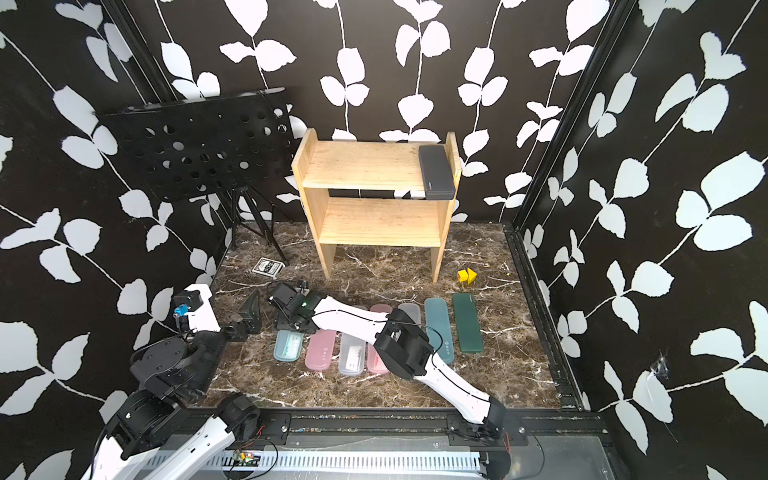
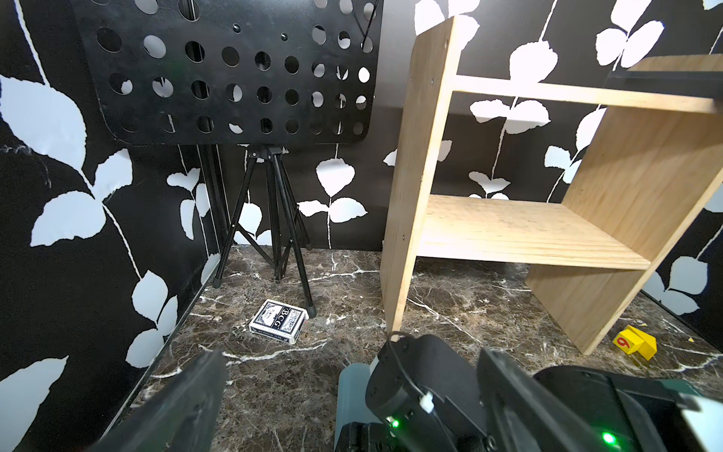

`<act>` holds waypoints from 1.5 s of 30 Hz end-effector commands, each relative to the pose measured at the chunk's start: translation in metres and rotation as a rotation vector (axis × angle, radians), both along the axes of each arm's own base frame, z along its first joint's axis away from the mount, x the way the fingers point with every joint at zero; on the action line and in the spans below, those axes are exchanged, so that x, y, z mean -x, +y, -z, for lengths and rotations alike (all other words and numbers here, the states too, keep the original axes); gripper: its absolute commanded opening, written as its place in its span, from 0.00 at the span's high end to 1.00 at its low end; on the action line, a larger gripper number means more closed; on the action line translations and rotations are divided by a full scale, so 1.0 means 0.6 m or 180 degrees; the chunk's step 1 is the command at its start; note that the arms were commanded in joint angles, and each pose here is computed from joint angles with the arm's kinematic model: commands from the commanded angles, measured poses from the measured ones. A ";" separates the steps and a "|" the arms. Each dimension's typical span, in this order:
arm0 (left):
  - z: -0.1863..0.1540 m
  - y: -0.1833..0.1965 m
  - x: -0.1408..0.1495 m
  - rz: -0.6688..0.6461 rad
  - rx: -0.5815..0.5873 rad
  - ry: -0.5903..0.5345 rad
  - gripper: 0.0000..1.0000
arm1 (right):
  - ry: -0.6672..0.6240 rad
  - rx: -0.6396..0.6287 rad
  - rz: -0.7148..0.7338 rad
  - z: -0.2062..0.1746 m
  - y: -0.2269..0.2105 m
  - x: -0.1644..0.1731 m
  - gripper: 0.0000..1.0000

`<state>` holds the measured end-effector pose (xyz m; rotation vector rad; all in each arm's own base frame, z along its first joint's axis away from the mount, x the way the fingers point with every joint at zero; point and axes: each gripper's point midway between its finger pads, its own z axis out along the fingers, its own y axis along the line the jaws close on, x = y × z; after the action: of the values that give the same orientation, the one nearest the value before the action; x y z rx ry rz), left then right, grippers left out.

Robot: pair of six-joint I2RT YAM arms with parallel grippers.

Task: Remove the pencil cases from the shelf
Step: Place the pencil case at the center of the board, then pick up the pencil case from the shelf.

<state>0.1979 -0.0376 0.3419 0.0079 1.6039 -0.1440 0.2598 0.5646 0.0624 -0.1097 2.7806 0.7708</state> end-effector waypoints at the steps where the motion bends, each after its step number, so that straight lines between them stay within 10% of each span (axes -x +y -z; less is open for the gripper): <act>1: 0.003 0.002 -0.001 -0.0027 -0.0021 -0.0005 0.01 | -0.0046 -0.0035 -0.0018 -0.014 0.001 -0.006 0.61; 22: -0.008 -0.014 -0.004 0.0107 0.0165 0.0014 0.01 | -0.0202 -0.0276 -0.0030 -0.053 -0.010 -0.012 0.02; 31: -0.040 -0.037 -0.009 0.0300 0.0313 -0.0048 0.01 | -0.0669 -0.0539 0.0022 -0.158 -0.048 -0.025 0.01; 45: -0.128 -0.343 -0.125 0.2121 0.1893 0.0864 0.01 | -0.1596 0.0604 0.1192 -0.276 -0.549 -0.051 0.00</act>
<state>0.2723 -0.1907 0.3932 0.0277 1.7304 -0.8237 0.2991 0.2953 0.2408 0.1413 2.2972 0.5856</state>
